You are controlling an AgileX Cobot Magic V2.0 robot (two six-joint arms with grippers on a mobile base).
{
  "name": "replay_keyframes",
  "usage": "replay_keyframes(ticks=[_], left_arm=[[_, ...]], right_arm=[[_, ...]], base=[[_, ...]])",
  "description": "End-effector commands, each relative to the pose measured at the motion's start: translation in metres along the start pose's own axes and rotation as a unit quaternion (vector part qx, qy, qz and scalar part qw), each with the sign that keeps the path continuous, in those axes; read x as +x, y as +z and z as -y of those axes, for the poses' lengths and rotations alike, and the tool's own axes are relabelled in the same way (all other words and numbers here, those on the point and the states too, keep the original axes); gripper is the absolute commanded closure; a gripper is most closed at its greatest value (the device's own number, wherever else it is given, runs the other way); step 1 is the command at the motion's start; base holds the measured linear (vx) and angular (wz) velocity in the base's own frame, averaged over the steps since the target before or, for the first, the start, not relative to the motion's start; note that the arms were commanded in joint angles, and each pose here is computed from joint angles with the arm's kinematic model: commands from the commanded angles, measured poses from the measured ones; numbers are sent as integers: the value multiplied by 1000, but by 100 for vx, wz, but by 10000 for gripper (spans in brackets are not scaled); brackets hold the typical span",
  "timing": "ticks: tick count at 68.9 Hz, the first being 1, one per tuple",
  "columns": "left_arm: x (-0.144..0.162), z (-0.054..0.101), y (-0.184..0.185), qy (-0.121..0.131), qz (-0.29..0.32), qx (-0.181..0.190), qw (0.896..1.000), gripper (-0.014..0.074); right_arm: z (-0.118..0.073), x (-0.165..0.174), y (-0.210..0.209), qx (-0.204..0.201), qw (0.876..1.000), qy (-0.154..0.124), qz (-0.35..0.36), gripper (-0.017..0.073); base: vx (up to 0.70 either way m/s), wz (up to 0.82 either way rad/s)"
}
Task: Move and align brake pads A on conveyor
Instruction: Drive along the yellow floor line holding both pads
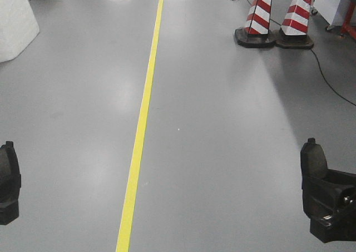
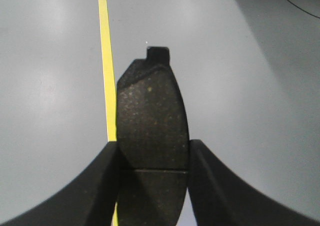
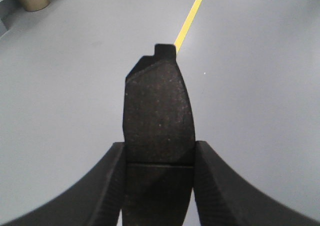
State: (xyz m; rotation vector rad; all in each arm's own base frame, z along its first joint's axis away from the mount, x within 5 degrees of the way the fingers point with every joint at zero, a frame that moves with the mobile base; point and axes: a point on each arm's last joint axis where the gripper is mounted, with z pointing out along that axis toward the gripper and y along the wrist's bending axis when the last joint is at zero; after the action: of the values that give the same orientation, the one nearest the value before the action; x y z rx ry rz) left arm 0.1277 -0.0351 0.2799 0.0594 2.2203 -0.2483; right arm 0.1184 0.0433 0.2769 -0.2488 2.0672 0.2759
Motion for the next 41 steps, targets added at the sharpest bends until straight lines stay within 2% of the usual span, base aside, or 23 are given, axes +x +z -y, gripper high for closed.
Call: replay_keyframes(ticks=[1, 41], left_arm=[[-15, 3, -5, 0, 55, 14, 998, 459], [-15, 3, -5, 0, 55, 14, 998, 459]], right_arm=[[-2, -17, -5, -6, 998, -5, 60, 569], [-2, -17, -5, -6, 998, -5, 60, 569]], base=[[62, -4], [61, -5]])
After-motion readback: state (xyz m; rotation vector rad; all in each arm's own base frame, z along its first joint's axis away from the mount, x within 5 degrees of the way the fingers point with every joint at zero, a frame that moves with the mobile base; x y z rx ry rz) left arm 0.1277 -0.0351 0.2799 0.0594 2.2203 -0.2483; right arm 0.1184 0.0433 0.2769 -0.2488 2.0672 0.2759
